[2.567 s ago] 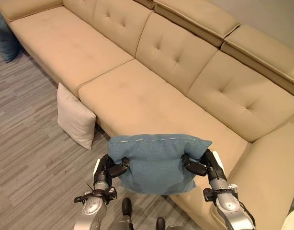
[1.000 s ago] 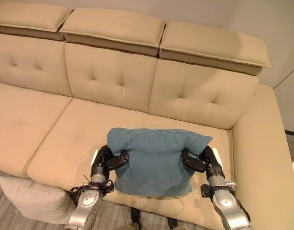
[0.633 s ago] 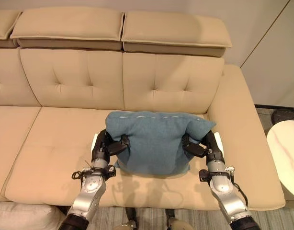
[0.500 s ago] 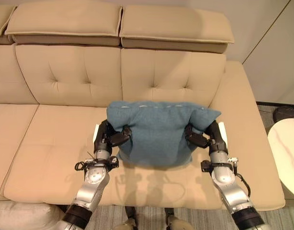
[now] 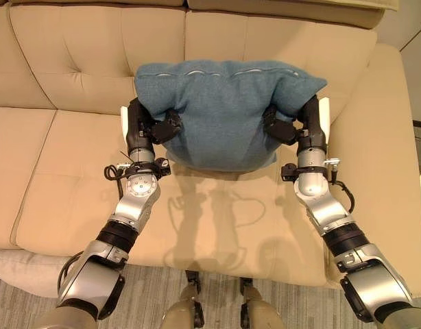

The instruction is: Pick up all the scattered cushions and arrange them neatly on the sofa.

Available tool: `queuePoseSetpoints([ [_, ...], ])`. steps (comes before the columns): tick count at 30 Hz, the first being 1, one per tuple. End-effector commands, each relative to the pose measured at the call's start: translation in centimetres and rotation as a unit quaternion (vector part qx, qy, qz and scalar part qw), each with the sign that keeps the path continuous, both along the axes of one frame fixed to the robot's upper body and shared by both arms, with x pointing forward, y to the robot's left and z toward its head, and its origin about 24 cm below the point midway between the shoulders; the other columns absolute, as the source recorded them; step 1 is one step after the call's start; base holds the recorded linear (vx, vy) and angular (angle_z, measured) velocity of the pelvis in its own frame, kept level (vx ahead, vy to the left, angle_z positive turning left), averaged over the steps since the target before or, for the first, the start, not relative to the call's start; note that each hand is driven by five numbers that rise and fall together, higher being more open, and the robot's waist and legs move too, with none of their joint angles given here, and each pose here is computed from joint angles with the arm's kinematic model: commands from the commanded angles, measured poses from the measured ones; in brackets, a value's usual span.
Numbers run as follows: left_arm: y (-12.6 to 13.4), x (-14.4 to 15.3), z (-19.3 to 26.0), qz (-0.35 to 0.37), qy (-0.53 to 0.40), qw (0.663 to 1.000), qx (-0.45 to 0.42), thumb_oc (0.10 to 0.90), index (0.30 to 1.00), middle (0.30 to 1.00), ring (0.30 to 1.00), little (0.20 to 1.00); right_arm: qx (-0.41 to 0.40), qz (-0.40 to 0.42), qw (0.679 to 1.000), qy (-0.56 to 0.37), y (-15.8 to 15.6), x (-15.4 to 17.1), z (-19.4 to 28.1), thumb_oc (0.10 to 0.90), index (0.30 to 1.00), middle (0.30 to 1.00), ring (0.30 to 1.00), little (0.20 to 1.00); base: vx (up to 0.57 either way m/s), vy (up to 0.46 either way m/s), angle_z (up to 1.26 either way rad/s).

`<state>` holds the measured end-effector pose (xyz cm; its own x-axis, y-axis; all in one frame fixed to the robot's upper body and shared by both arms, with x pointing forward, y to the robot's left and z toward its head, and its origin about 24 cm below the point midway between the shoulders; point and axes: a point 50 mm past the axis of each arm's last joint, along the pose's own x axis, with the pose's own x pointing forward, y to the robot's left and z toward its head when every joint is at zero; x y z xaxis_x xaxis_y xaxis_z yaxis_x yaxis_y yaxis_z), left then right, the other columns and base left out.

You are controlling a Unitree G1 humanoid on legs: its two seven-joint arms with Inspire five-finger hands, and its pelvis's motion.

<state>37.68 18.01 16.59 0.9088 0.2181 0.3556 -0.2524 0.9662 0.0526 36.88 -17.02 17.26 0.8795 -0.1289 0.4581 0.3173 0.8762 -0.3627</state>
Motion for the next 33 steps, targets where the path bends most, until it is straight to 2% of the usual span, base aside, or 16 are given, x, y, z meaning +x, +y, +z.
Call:
queuePoseSetpoints([
  [1, -5.3, -0.8, 7.1, -0.115, -0.17, 0.979, 0.01, 0.4, 0.3, 0.3, 0.3, 0.3, 0.027, 0.094, 0.984, -0.146, 4.3, -0.9, 6.1, 0.4, 0.3, 0.3, 0.3, 0.3, 0.0, 0.0, 0.0],
  [7, -5.6, -0.5, 4.5, -0.115, -0.123, 0.985, 0.02, 0.4, 0.3, 0.3, 0.3, 0.3, 0.021, 0.082, 0.991, -0.104, 4.4, -0.7, 3.5, 0.4, 0.3, 0.3, 0.3, 0.3, -0.01, -0.007, -0.04],
  [8, -5.6, -0.3, 4.1, -0.116, -0.11, 0.987, 0.033, 0.8, 0.9, 0.9, 0.9, 0.9, 0.011, 0.071, 0.993, -0.096, 4.2, -0.5, 3.0, 0.505, 0.458, 0.458, 0.458, 0.458, -0.05, -0.004, -0.09],
  [9, -5.5, -0.1, 4.0, -0.111, -0.104, 0.987, 0.045, 0.8, 0.9, 0.9, 0.9, 0.9, 0.002, 0.06, 0.994, -0.093, 4.0, -0.4, 2.7, 0.706, 0.759, 0.759, 0.759, 0.759, -0.03, 0.004, -0.06],
  [10, -5.3, 0.1, 4.0, -0.106, -0.099, 0.988, 0.057, 0.8, 0.9, 0.9, 0.9, 0.9, -0.007, 0.046, 0.995, -0.092, 3.7, -0.3, 2.6, 0.8, 0.9, 0.9, 0.9, 0.9, -0.03, -0.005, -0.03],
  [14, -3.7, 0.9, 5.1, -0.069, -0.101, 0.99, 0.075, 0.8, 0.9, 0.9, 0.9, 0.9, -0.037, -0.016, 0.994, -0.098, 1.3, 0.5, 3.6, 0.8, 0.9, 0.9, 0.9, 0.9, -0.04, -0.024, 0.04],
  [15, -2.3, 0.9, 5.2, -0.047, -0.096, 0.991, 0.076, 0.8, 0.9, 0.9, 0.9, 0.9, -0.043, -0.051, 0.993, -0.095, -0.6, 0.6, 3.9, 0.8, 0.9, 0.9, 0.9, 0.9, 0.0, -0.026, 0.1],
  [16, 0.0, 0.8, 5.0, -0.014, -0.084, 0.992, 0.09, 0.8, 0.9, 0.9, 0.9, 0.9, -0.033, -0.098, 0.992, -0.076, -3.6, 0.5, 3.7, 0.8, 0.9, 0.9, 0.9, 0.9, 0.01, -0.03, 0.1],
  [18, 1.9, 0.7, 4.4, 0.01, -0.068, 0.994, 0.091, 0.8, 0.9, 0.9, 0.9, 0.9, -0.016, -0.121, 0.99, -0.066, -5.6, 0.2, 3.3, 0.8, 0.9, 0.9, 0.9, 0.9, 0.02, -0.025, 0.07],
  [19, 3.6, 0.5, 3.9, 0.031, -0.054, 0.995, 0.083, 0.8, 0.9, 0.9, 0.9, 0.9, -0.006, -0.14, 0.989, -0.051, -7.1, -0.1, 2.8, 0.8, 0.9, 0.9, 0.9, 0.9, 0.03, -0.031, 0.02],
  [24, 6.7, -0.5, 2.5, 0.066, -0.031, 0.995, 0.066, 0.8, 0.9, 0.9, 0.9, 0.9, 0.066, -0.158, 0.985, -0.022, -10.6, -1.4, 0.9, 0.8, 0.9, 0.9, 0.9, 0.9, 0.0, 0.0, 0.0],
  [28, 6.9, -1.4, 1.7, 0.059, -0.037, 0.996, 0.054, 0.8, 0.9, 0.9, 0.9, 0.9, 0.094, -0.154, 0.983, -0.019, -11.4, -2.3, -0.1, 0.8, 0.9, 0.9, 0.9, 0.9, 0.0, -0.007, 0.02],
  [33, 6.0, -3.8, -2.5, 0.037, -0.016, 0.999, 0.011, 0.8, 0.9, 0.9, 0.9, 0.9, 0.099, -0.143, 0.984, 0.023, -11.4, -4.5, -4.1, 0.8, 0.9, 0.9, 0.9, 0.9, 0.03, -0.01, 0.04],
])
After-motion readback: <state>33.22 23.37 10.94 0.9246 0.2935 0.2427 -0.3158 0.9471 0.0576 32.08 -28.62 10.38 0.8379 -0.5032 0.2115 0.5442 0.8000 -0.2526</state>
